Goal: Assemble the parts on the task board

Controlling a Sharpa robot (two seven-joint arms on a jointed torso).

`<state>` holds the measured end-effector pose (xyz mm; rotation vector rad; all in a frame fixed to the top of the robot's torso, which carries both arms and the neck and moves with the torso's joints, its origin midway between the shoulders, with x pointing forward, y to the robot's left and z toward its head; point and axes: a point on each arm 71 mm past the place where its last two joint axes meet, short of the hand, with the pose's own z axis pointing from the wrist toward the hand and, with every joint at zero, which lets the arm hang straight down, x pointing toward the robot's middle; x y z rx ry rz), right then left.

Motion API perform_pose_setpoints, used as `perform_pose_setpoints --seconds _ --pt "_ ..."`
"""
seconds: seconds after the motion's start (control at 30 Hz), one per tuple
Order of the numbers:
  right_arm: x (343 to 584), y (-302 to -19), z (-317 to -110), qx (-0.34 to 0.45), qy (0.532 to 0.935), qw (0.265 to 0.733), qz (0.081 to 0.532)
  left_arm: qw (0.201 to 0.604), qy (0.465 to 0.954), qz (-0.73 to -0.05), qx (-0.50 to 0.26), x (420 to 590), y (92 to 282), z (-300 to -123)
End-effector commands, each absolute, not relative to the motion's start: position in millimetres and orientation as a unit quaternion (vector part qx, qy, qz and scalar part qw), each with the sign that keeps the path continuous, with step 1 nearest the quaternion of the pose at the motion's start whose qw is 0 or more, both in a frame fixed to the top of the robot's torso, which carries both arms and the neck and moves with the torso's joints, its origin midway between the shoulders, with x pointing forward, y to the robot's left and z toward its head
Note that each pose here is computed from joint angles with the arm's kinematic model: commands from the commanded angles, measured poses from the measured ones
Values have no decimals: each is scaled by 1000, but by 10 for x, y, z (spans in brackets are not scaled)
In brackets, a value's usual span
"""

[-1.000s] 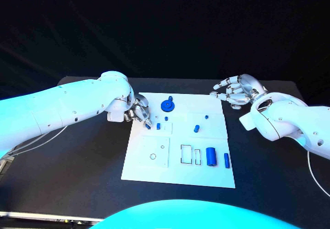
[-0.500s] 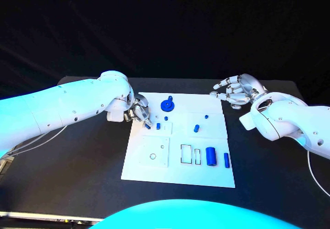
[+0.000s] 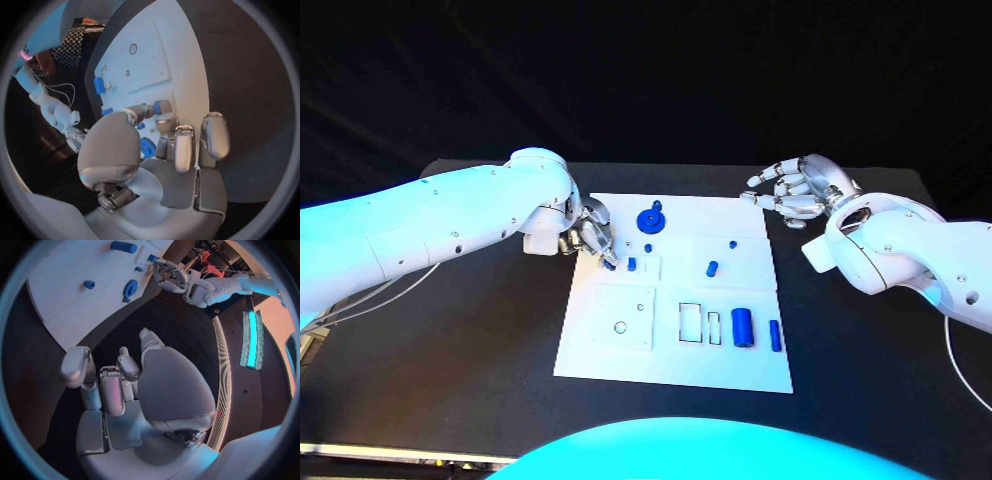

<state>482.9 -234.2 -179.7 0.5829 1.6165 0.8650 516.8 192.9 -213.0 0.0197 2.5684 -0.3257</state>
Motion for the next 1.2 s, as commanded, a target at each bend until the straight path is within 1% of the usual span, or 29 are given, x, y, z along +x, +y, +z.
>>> perform_pose_setpoints --seconds 0.03,0.5,1.2 --pt "4826 -2335 -1794 244 689 572 371 257 960 -107 21 5134 1953 -2193" --pt "4827 -2333 -1795 244 689 572 372 267 957 -109 21 5133 1923 -2184" --pt "4830 -2331 -1799 244 690 572 372 257 957 -130 14 5097 1857 -2184"
